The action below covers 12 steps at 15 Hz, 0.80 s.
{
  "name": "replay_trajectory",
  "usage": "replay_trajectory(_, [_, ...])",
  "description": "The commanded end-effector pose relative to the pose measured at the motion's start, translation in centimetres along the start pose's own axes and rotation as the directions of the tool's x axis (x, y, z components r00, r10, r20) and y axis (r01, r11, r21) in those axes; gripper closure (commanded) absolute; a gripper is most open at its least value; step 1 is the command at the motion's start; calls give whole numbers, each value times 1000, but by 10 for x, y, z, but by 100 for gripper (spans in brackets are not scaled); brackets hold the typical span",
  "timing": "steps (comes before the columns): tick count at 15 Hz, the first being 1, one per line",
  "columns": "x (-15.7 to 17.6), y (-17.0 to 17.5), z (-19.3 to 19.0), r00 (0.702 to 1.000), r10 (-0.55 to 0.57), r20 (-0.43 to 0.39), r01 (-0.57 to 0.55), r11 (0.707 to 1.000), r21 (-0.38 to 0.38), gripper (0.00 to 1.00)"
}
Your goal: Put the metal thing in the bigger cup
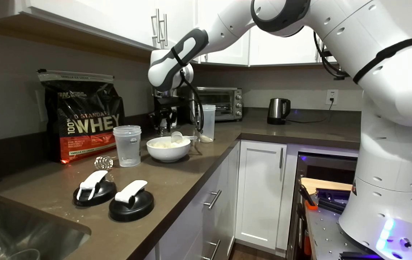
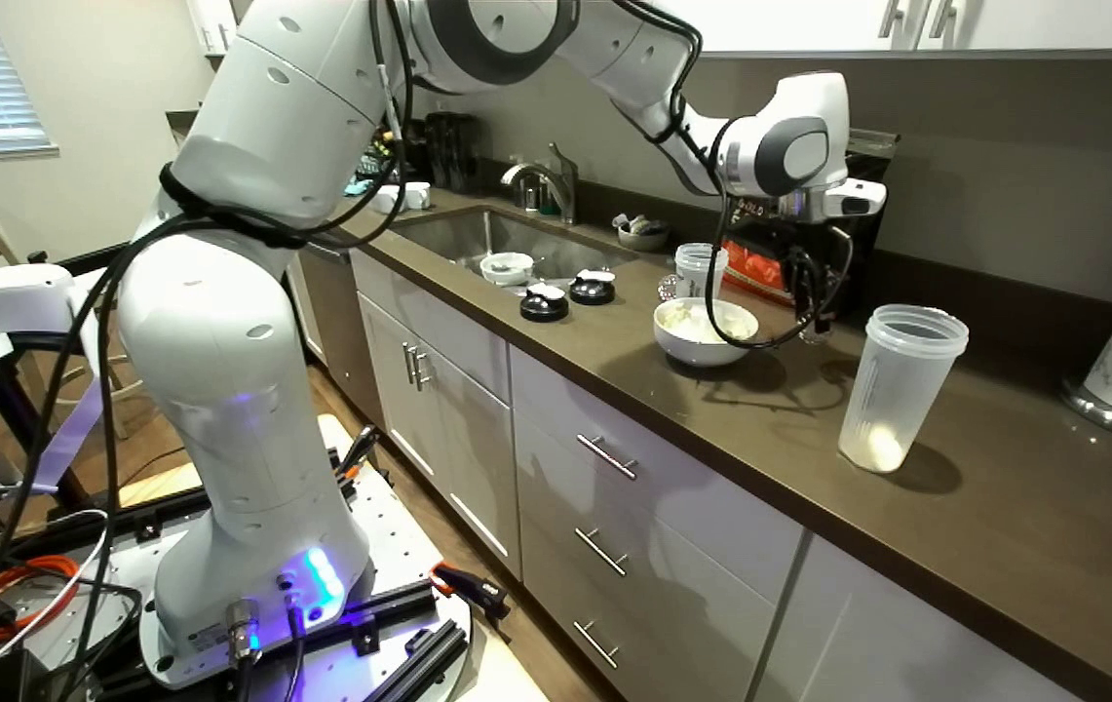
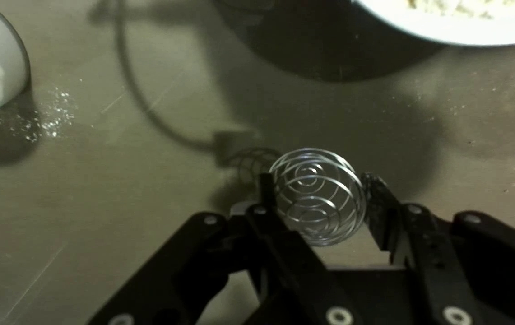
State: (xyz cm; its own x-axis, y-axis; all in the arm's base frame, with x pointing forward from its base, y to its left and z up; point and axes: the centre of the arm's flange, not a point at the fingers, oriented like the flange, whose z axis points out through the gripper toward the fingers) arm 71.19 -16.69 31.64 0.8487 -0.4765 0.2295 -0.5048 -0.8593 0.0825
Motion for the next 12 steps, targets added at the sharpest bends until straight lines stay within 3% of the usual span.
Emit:
replay_trajectory(1, [-14, 13, -12, 1000, 20, -1, -20, 999, 32, 61])
replay_trajectory(12, [-30, 35, -28, 999, 47, -18, -46, 998, 37, 62])
